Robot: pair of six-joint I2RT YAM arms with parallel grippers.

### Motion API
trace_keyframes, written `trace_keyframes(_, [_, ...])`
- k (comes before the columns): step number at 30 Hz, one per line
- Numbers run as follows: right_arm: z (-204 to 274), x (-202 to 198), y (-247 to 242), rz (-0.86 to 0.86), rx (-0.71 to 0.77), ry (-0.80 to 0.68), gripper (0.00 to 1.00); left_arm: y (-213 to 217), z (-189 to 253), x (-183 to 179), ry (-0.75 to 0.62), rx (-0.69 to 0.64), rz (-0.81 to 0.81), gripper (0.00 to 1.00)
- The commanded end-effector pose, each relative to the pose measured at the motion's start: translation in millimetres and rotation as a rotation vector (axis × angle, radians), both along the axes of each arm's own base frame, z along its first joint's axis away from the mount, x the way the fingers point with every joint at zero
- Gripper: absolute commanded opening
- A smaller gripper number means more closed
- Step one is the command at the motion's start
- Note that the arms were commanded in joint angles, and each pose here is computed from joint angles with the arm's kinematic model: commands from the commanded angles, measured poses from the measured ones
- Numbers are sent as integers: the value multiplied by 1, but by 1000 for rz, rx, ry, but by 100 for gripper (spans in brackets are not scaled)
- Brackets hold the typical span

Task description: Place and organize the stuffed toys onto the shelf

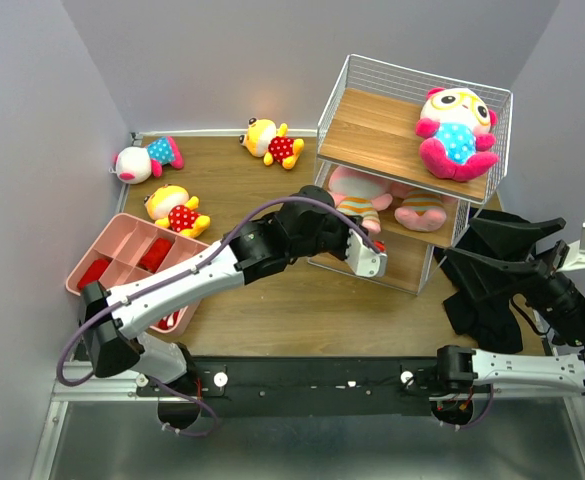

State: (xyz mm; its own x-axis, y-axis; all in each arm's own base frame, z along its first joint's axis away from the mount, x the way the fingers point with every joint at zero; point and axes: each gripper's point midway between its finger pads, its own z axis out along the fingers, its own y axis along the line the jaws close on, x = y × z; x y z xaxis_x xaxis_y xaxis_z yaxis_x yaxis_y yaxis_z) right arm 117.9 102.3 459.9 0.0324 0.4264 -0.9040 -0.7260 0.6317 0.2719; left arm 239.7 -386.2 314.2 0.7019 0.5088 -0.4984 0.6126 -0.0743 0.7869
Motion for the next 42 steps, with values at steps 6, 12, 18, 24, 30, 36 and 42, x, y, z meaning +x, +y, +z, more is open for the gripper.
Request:
trace_keyframes(6, [0,-1,-8,0,33,-9,100,-13,18,27,-127,-23,9,0])
trace_keyframes(12, [-1,-1,-9,0,33,-10,100,-11,12,39,-170,-2,37,1])
trace_keyframes(18, [-1,-2,-13,-1,47,-10,100,-8,10,45,-194,-15,71,29])
trace_keyframes(24, [-1,-3,-15,9,59,-9,100,-7,5,49,-216,-4,84,40])
trace_keyframes(30, [-2,-3,-15,7,61,-6,100,0,15,52,-245,-37,119,56])
trace_keyframes(36, [-3,-1,-14,-3,53,0,100,4,28,49,-255,-80,130,78])
trace_keyframes(42, [-4,0,-17,-15,46,7,100,8,35,39,-240,-124,126,80])
